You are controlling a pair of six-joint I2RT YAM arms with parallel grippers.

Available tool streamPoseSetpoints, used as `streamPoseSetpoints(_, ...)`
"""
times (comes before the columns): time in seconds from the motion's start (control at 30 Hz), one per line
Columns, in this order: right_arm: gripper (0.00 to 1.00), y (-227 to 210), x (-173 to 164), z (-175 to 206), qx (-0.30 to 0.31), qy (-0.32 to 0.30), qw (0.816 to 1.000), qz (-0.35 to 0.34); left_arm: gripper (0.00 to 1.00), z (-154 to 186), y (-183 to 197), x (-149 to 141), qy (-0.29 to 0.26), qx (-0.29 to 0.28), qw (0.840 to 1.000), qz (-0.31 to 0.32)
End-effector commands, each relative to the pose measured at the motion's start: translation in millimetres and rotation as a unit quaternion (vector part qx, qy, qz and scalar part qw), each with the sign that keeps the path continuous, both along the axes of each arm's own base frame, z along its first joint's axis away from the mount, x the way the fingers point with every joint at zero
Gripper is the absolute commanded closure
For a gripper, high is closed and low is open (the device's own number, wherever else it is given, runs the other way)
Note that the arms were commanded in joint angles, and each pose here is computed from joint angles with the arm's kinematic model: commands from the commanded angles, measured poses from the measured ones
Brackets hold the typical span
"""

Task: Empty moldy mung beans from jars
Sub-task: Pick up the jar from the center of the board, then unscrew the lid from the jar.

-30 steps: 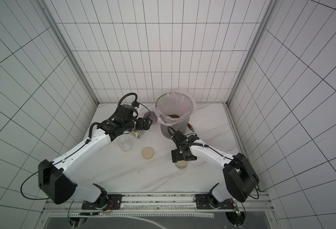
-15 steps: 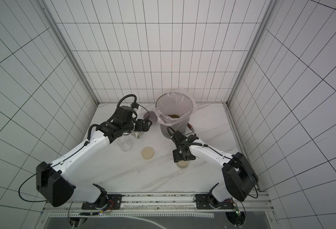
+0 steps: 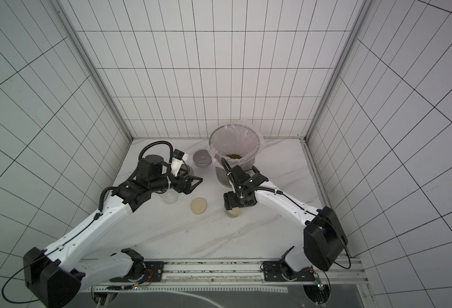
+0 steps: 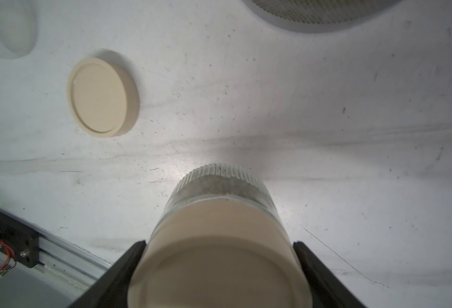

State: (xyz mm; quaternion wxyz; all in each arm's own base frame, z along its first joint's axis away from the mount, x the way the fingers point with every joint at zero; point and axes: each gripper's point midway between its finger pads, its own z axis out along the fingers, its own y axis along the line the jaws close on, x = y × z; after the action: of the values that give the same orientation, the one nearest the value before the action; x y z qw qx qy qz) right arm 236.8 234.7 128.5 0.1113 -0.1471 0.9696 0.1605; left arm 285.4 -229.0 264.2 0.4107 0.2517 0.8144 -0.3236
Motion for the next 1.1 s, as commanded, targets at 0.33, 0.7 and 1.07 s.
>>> streamPoseSetpoints(0.33,0.25,68.1,13.6,124.7,0.172,-0.039,0.978,0.114,0.02,15.5,-10.0,-57.1,-0.159,0.022,0.971,-0.174)
streamPoseSetpoints(0.7,0.25,82.7,8.3,169.6,0.254,-0.032,0.955,0.148,0.02,8.2,-30.1,-60.5,-0.191,0.066,0.951,-0.236)
streamPoseSetpoints(1.07,0.26,92.4,1.0,193.7,0.3,-0.032,0.938,0.17,0.02,-3.0,-41.7,-60.7,-0.191,0.08,0.942,-0.265)
